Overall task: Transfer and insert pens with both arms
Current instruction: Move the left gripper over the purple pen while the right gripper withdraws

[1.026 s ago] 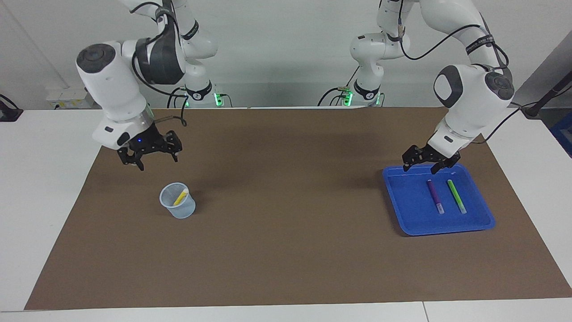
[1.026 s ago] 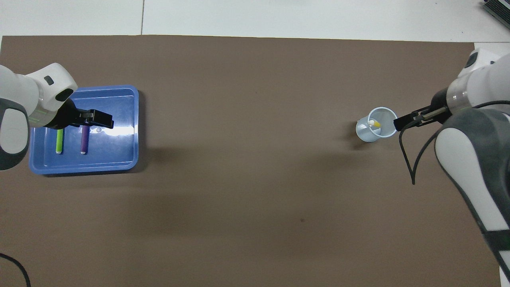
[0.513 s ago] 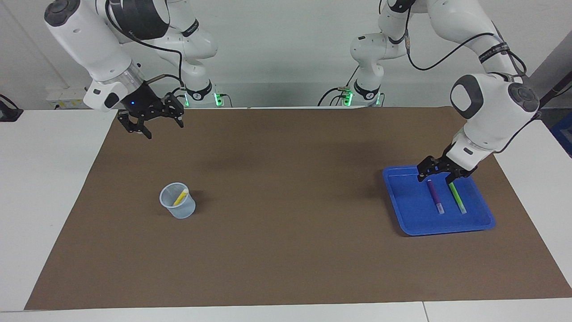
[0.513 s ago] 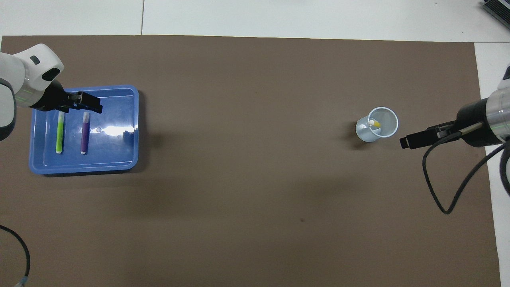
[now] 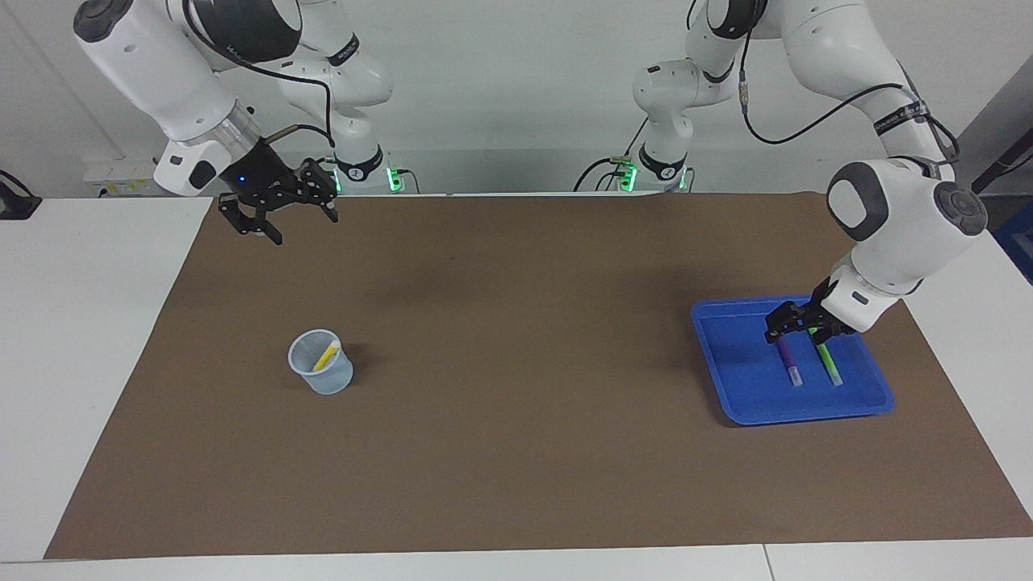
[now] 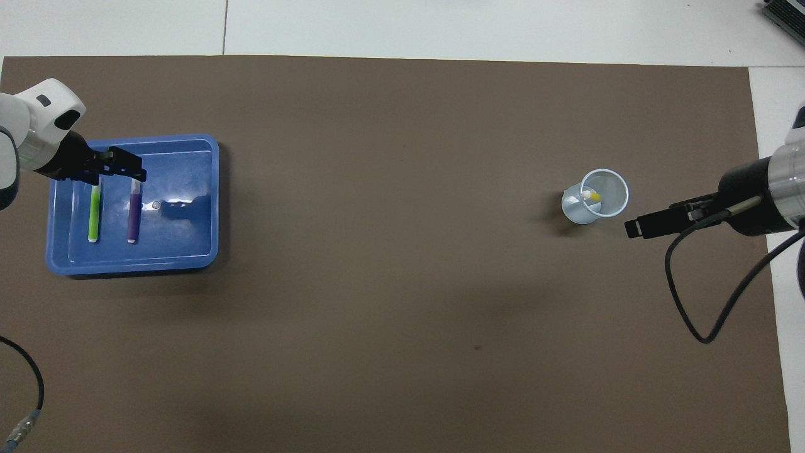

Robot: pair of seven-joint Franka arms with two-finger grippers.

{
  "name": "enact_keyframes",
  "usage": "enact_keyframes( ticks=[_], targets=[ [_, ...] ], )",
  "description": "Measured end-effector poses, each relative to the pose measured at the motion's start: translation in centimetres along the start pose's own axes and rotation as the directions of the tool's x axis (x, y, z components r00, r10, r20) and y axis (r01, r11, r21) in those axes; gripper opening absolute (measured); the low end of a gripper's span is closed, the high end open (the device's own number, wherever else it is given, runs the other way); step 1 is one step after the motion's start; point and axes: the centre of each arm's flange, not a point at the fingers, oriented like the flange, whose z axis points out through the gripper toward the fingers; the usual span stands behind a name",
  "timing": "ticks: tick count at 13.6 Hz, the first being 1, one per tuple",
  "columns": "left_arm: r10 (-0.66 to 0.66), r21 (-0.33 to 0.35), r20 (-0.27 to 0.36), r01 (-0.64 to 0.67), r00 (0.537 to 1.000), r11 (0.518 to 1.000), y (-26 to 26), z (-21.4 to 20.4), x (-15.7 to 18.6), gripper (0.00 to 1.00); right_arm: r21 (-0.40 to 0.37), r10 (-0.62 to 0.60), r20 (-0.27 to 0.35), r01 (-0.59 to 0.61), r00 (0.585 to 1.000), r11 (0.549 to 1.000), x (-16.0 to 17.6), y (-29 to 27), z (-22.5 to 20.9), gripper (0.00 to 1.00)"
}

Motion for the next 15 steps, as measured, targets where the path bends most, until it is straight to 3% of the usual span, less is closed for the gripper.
enact_keyframes(
  ticks=[2, 3, 6, 10, 12, 15],
  targets=[
    [-0.022, -0.002, 0.010, 0.022, 1.000, 1.000, -1.4, 1.5, -0.3, 0.93, 0.005, 0.006, 0.002, -0.006, 1.000, 1.000, 0.1, -0.4, 0.1, 1.00],
    [-0.028, 0.001, 0.000, 0.028, 1.000, 1.000, -1.7, 2.4, -0.5, 0.84, 0.013, 0.011, 0.001, -0.011, 1.000, 1.000, 0.1, -0.5, 0.2, 1.00],
    [-0.031, 0.007, -0.026, 0.031, 0.999, 0.999, -1.8, 5.0, -1.1, 0.74, 0.028, 0.037, 0.004, -0.037, 0.999, 0.999, 0.1, -0.8, 0.5, 1.00],
    [-0.033, 0.007, -0.017, 0.033, 0.999, 0.999, -1.9, 5.7, -1.5, 0.70, 0.033, 0.042, 0.007, -0.042, 0.999, 0.999, 0.1, -0.9, 0.7, 1.00],
    [-0.038, 0.008, -0.004, 0.038, 0.999, 0.999, -2.1, 6.8, -2.1, 0.59, 0.034, 0.049, 0.010, -0.050, 0.999, 0.998, 0.2, -1.6, 0.9, 1.00],
    [-0.042, 0.009, -0.001, 0.042, 0.999, 0.999, -2.3, 7.5, -2.4, 0.56, 0.034, 0.053, 0.013, -0.053, 0.999, 0.998, 0.2, -2.1, 1.1, 1.00]
  ],
)
